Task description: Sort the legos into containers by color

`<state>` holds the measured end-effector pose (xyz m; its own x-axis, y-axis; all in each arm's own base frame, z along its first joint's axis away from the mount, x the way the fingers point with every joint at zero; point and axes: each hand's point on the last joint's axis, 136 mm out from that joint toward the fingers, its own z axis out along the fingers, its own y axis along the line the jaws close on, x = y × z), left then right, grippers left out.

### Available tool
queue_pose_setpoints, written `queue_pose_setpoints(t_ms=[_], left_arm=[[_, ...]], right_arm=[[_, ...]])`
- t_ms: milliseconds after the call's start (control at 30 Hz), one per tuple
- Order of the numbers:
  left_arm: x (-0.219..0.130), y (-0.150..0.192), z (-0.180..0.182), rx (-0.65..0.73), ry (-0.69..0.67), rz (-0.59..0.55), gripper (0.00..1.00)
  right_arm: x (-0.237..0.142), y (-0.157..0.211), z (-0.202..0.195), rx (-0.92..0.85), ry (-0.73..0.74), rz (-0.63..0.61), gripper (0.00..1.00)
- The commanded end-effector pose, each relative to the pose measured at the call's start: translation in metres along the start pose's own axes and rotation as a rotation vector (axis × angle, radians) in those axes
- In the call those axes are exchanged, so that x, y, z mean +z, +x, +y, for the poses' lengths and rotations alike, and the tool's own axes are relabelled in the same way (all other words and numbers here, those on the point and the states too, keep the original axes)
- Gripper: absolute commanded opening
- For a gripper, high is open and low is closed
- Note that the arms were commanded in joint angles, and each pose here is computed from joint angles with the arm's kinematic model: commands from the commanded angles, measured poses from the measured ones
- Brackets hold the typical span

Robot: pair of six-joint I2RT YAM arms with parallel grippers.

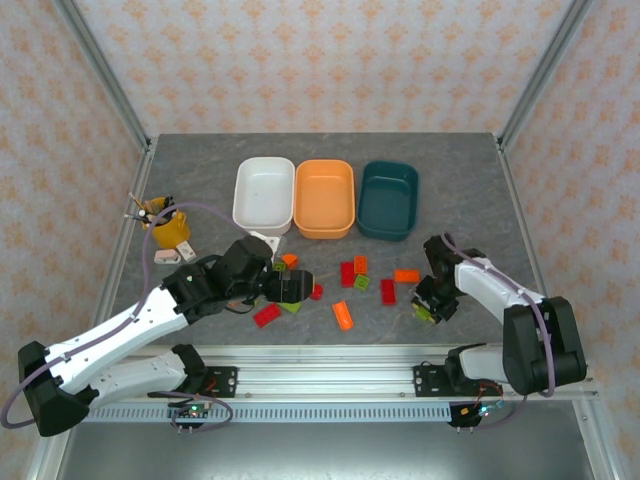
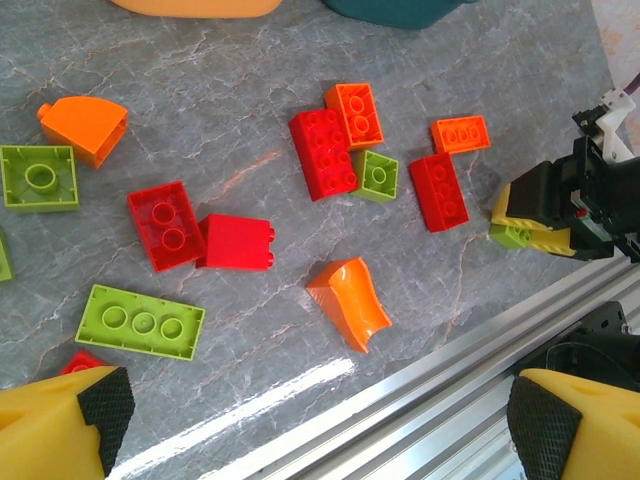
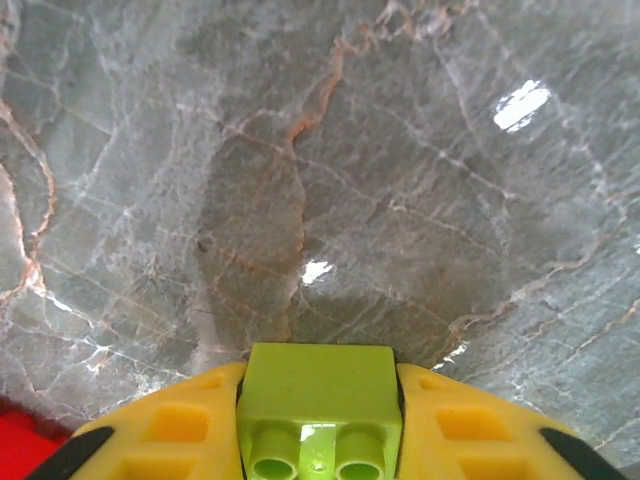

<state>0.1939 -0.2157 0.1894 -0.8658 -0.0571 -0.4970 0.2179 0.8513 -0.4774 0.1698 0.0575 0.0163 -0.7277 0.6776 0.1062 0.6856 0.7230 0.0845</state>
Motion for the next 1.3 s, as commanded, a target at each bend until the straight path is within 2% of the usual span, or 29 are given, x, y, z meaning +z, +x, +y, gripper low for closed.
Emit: queue_pose_setpoints(t_ms=[0, 200, 400, 567, 767, 1067, 1200, 1267], left_arm=[[-0.004, -0.010, -0.004, -0.037, 0.004, -0.045, 0.99], [-0.010, -0.049, -0.009, -0.123, -0.018, -0.105, 1.00], [-0.005, -0.106, 0.005, -0.230, -0.044, -0.171, 1.00], [0.007, -0.152, 0.013, -0.276, -0.057, -0.211, 1.00], [0.027, -0.184, 0.030, -0.311, -0.112, -0.204, 1.00], [0.043, -0.184, 0.052, -0.344, -0.189, -0.167, 0.99], [0.039, -0.177, 0.058, -0.352, -0.218, -0.162, 0.99], [0.032, -0.173, 0.060, -0.350, -0.232, -0.166, 0.99]], right_arm=[[-0.024, -0.014, 0.014, -0.043, -0.037, -0.095, 0.29], [-0.100, -0.042, 0.065, -0.163, -0.128, -0.238, 0.28], [-0.128, -0.080, 0.138, -0.264, -0.148, -0.286, 0.27], [-0.111, -0.117, 0.191, -0.294, -0.113, -0.269, 0.27], [-0.073, -0.148, 0.233, -0.299, -0.060, -0.216, 0.27], [-0.026, -0.166, 0.252, -0.280, 0.003, -0.152, 0.31], [-0.032, -0.167, 0.256, -0.299, -0.001, -0.165, 0.46], [-0.047, -0.166, 0.263, -0.327, -0.019, -0.196, 0.49]])
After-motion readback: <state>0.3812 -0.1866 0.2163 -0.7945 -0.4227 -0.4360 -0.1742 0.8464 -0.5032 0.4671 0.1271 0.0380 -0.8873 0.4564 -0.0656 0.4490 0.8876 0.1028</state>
